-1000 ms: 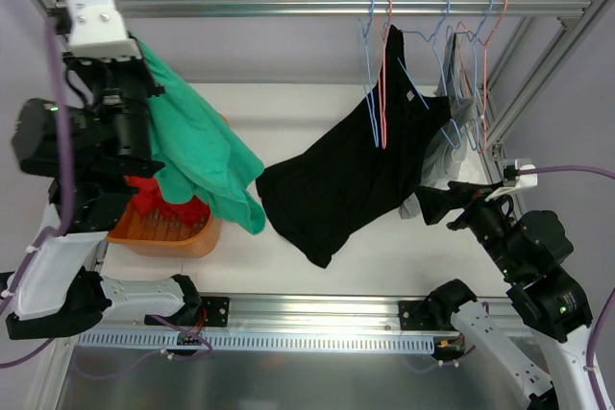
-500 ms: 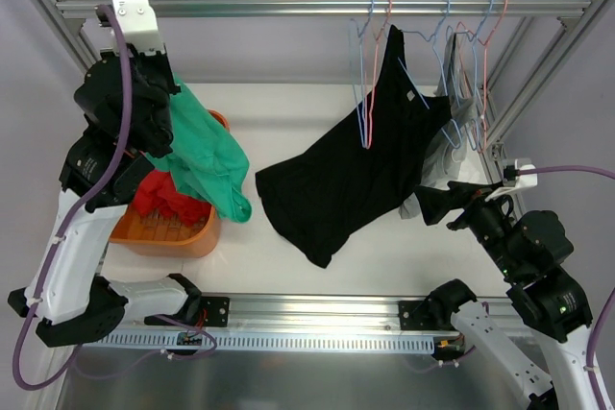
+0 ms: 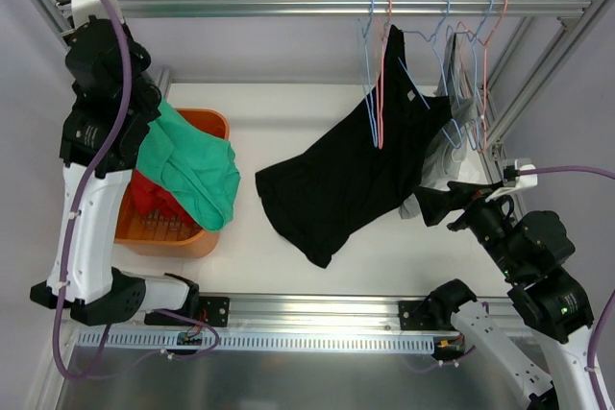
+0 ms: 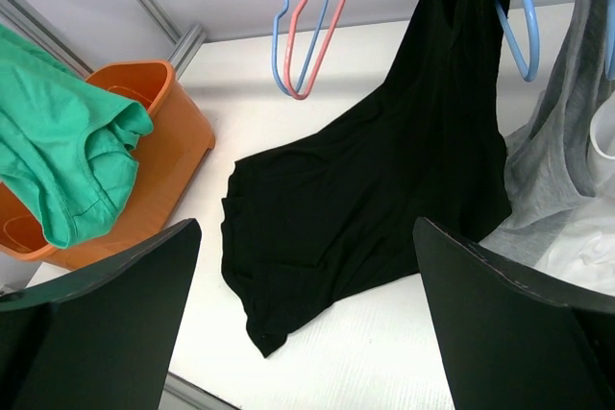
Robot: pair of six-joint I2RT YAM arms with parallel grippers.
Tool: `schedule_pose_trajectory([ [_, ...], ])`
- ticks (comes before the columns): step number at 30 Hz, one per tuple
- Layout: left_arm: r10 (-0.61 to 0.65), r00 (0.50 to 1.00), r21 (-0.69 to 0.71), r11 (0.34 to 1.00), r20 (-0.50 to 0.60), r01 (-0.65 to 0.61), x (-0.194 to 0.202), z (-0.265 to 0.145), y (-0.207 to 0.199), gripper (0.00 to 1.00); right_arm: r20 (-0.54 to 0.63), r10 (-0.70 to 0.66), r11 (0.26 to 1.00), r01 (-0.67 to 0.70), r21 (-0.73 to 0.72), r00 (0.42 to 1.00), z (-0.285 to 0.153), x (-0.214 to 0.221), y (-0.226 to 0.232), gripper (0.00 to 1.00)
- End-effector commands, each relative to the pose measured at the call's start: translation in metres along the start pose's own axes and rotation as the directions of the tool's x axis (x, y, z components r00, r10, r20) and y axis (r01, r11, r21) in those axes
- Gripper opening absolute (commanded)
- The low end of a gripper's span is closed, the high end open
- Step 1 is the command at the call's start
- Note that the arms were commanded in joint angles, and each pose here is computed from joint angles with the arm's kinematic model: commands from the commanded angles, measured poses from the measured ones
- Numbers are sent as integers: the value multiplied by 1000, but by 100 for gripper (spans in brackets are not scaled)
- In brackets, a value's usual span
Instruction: Remove the tank top from the hanger
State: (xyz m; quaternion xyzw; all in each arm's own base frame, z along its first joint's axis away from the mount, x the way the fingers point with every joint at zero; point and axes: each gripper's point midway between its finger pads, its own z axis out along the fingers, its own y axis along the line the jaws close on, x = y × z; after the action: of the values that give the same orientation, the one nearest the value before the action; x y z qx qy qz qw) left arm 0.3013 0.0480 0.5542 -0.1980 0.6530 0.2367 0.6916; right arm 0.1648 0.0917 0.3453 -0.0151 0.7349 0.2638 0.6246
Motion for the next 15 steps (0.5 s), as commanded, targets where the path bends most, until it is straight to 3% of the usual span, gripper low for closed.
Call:
schedule_pose_trajectory([
  [1,-86,996,-109,990,37,89,-18,1,25,0,26,-15,1000,15,-15,1000,-1,-12,5,99],
  [6,-87,996,-181,979,32,92,-15,8,35,0,-1,-13,1000,13,-19,1000,7,-7,6,99],
  [15,-128,985,-219,964,119,151,-63,8,54,0,1,-33,999,33,-17,999,9,-11,6,99],
])
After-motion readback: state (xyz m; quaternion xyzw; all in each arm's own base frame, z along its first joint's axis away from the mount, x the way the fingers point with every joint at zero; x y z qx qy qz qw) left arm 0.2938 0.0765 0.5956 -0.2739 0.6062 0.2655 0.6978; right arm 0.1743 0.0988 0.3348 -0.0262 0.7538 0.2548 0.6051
